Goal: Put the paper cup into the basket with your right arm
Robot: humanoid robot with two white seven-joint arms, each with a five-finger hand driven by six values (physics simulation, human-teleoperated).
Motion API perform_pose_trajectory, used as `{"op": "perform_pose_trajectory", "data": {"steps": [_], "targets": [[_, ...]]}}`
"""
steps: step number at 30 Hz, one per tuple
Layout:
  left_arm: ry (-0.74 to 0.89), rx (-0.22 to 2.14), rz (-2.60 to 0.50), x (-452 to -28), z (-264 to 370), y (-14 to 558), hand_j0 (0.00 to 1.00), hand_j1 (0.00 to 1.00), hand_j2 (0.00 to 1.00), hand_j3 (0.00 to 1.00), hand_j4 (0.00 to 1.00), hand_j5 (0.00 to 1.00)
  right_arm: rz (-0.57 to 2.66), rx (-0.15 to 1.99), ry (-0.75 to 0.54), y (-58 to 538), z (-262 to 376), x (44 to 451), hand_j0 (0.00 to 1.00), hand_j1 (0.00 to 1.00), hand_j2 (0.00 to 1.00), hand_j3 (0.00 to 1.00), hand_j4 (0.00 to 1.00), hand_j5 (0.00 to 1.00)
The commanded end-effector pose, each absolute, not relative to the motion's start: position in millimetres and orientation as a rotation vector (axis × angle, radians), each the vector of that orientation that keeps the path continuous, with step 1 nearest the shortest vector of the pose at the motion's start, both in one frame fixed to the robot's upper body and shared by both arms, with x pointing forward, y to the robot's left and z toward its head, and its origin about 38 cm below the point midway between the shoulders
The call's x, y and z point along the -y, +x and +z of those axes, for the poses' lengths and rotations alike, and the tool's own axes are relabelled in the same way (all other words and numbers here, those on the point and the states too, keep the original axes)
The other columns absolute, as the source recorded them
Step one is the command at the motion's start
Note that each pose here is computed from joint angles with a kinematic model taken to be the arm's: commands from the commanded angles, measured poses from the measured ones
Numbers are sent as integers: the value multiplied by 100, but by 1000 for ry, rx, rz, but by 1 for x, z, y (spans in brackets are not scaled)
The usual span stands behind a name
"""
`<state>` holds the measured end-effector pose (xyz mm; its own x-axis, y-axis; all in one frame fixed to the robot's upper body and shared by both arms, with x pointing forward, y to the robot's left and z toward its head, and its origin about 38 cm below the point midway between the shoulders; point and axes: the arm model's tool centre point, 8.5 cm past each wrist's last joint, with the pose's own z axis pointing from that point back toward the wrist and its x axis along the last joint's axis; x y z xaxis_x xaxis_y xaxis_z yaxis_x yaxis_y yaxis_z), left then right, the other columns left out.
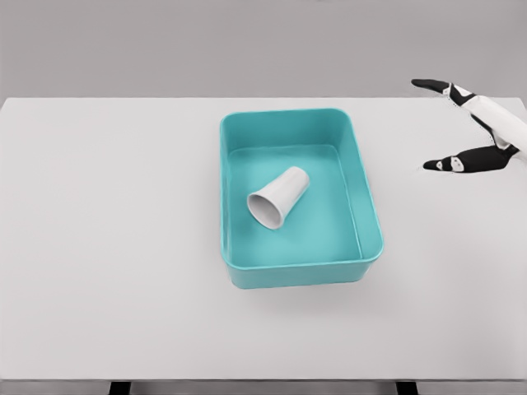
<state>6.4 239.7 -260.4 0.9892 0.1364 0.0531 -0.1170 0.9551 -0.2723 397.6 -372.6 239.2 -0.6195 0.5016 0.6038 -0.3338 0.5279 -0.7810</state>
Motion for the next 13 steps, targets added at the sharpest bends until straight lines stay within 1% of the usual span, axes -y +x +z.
{"op": "perform_pose_trajectory", "data": {"steps": [1,7,13], "targets": [[-272,72,129,-240,-260,6,100,100,100,100,100,100,1159,1903,-167,398,245,387,100,100,100,100,100,100],[-272,71,128,-240,-260,6,100,100,100,100,100,100,1143,1881,-147,396,231,385,100,100,100,100,100,100],[-271,71,128,-240,-260,6,100,100,100,100,100,100,1145,1886,-157,396,234,387,100,100,100,100,100,100]]}}
